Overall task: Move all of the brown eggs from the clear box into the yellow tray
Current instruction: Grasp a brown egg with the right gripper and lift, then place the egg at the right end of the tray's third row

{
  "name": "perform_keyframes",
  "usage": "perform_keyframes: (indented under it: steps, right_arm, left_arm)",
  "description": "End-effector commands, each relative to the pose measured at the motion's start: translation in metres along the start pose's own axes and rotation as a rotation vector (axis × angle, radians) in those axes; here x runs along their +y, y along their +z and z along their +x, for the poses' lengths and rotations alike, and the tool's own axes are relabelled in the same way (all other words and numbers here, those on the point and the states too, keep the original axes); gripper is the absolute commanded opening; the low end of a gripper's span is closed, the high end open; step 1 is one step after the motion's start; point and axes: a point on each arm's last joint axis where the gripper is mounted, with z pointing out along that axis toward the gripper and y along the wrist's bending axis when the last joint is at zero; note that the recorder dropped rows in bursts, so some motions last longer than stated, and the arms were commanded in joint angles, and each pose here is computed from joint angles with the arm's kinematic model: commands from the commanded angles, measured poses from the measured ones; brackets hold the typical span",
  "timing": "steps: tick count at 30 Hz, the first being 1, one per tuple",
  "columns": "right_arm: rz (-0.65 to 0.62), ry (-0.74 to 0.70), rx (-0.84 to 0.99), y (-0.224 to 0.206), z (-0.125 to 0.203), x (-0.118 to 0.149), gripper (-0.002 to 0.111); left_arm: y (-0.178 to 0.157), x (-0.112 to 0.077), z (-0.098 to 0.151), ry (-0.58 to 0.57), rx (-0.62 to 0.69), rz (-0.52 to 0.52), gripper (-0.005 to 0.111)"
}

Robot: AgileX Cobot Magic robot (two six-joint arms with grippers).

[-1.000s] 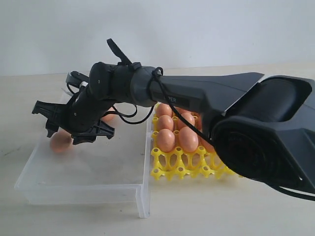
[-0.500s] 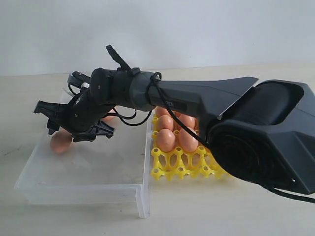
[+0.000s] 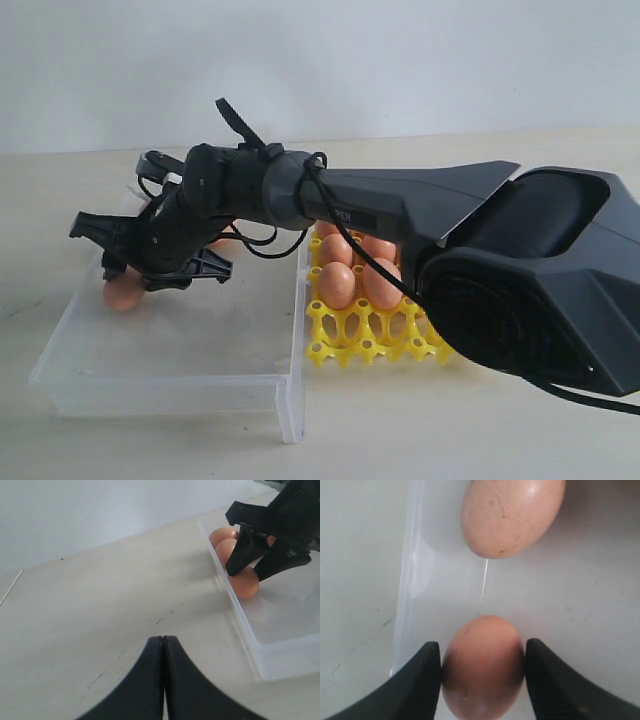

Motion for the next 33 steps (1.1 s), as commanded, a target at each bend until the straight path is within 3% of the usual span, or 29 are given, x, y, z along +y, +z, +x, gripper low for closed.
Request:
perform_keyframes:
  steps: [1,11,16,22,27,33]
  right_arm:
    - [0.004,-0.081,0.009,-0.002,0.0,0.002,0.0]
    - [0.152,-0.452,-0.147,-0.046,-0.026,0.015,0.0]
    - [0.104,-0.523,-0.267,-0.066,-0.028,0.018,0.0]
    - [0.041,-0.584,-0.444,-0.095,0.001,-0.014,0.0]
    - [-0.015,-0.624,-0.655,-0.157,0.026,-0.047,0.0]
    - [0.124,-0.709,-0.708,-0.215,0.047,-0.102,0.0]
  left_arm:
    - [-0.001,0.0,-0.002,-0.005,-0.016,-0.002,0.0]
    - [-0.001,0.0,-0.002,-0.005,-0.016,-0.002,0.0]
    - [-0.001,0.0,-0.002,-0.005,-0.016,-0.002,0.0]
    - [-0.001,0.0,-0.002,-0.005,-0.016,-0.002,0.0]
    - [-0.001,0.0,-0.002,-0.005,-0.016,-0.002,0.0]
    - [-0.001,0.0,-0.002,-0.005,-0.016,-0.002,0.0]
